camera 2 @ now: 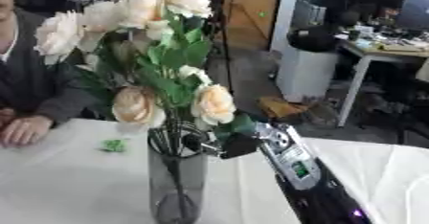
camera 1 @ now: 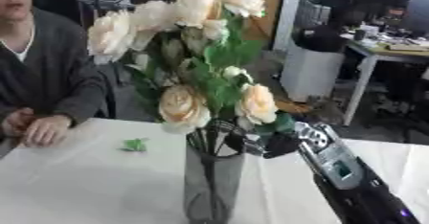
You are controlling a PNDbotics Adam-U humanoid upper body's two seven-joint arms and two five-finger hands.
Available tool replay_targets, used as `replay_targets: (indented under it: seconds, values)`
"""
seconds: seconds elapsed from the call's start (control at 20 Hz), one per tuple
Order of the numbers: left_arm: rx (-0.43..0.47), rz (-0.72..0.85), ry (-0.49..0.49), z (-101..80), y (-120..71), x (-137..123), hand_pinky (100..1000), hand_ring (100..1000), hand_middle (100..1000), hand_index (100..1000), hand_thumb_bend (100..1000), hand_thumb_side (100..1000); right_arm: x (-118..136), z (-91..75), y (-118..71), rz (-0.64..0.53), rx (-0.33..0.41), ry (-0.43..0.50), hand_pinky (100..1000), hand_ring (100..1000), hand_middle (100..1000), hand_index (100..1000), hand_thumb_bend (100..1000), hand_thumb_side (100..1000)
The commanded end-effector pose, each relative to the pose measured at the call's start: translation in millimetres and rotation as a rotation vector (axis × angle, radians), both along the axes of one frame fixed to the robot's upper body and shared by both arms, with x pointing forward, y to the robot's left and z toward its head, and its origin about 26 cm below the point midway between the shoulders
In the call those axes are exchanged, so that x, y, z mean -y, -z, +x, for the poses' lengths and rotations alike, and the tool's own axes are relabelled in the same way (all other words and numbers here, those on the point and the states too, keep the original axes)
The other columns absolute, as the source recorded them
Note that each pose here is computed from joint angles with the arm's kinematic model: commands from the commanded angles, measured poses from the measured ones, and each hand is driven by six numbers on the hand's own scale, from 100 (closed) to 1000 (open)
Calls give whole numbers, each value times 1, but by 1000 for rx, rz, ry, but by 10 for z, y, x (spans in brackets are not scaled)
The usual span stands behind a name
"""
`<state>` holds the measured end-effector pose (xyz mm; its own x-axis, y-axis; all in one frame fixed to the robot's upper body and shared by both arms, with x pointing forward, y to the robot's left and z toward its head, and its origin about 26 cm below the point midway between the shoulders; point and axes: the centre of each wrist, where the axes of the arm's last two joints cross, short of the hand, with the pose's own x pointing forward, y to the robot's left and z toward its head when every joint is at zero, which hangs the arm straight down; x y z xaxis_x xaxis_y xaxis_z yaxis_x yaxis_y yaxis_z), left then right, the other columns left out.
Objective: Arrange flowers into the vase.
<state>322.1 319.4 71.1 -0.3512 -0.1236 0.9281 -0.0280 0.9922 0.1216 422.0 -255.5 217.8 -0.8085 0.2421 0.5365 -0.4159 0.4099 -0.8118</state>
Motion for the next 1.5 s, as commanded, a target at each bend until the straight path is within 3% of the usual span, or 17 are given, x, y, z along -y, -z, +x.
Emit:
replay_targets:
  seconds: [0.05,0.75,1.5]
  values:
    - [23,8,6,15,-81,-13,794,775,736,788,1000,754,78,-27,-144,-4,39,2,1000,1000,1000,1000,277,681]
    - [31,7,-5,17,-100,-27,794,774,736,788,1000,755,373,-62,-110,12,15,71,1000,1000,1000,1000,271,688]
    - [46,9,-26,13,-134,-65,795,774,735,788,1000,759,935,-230,-16,41,-7,226,1000,1000,1000,1000,261,699]
